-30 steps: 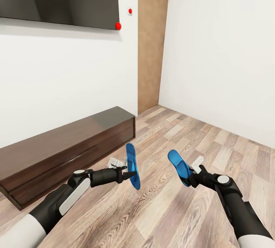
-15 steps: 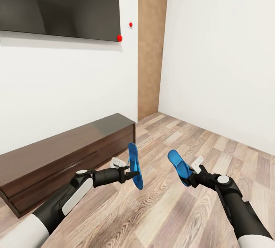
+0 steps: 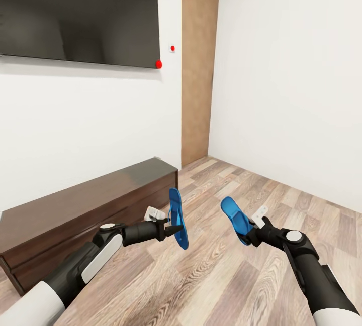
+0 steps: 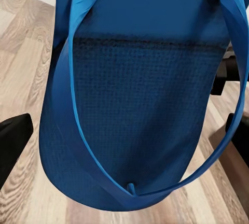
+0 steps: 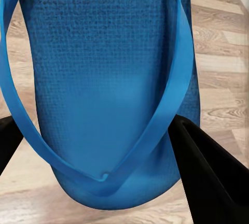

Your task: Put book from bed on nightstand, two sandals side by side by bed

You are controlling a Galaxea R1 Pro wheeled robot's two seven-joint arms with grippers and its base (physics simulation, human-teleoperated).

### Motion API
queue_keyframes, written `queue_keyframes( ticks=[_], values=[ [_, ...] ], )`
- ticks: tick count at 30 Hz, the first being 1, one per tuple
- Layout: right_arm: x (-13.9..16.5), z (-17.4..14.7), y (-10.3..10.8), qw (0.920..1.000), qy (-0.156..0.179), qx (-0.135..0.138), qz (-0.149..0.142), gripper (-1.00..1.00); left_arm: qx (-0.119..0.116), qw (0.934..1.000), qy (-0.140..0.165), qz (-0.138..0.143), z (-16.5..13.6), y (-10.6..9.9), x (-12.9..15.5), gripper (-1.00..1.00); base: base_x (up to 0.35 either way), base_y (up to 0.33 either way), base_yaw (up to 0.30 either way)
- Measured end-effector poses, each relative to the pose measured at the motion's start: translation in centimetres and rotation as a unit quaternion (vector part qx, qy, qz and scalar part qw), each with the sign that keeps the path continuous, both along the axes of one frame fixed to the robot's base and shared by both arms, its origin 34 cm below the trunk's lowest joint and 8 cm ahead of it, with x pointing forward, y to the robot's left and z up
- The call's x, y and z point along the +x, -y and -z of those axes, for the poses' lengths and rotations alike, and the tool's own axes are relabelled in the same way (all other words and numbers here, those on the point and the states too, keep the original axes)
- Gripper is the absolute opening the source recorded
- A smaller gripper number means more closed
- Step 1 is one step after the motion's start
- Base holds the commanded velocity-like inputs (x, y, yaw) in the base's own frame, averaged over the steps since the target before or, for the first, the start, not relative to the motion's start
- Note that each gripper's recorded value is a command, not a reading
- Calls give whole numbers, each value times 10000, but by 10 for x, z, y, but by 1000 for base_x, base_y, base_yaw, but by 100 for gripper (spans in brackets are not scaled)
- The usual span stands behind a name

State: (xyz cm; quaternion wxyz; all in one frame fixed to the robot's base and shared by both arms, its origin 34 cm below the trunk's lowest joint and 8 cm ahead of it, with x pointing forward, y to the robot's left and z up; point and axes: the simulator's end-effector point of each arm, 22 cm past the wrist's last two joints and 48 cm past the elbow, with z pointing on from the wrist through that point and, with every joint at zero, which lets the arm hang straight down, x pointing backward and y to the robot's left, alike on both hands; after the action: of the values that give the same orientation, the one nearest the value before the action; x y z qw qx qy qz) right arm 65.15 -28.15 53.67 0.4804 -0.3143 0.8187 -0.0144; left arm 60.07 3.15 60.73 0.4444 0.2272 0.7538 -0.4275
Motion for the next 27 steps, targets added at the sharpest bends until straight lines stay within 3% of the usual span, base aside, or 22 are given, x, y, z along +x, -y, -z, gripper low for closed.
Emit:
queue_keyframes(
  ticks=[8, 27],
  values=[
    [0, -4, 0, 10000, 30, 0, -1, -100, 6, 10000, 37, -2, -4, 0, -1, -100, 0, 0, 0],
    [-2, -49, 0, 9994, 356, 3, -2, -100, -3, 9994, 360, 1, -46, 1, -7, -100, 0, 0, 0]
  ],
)
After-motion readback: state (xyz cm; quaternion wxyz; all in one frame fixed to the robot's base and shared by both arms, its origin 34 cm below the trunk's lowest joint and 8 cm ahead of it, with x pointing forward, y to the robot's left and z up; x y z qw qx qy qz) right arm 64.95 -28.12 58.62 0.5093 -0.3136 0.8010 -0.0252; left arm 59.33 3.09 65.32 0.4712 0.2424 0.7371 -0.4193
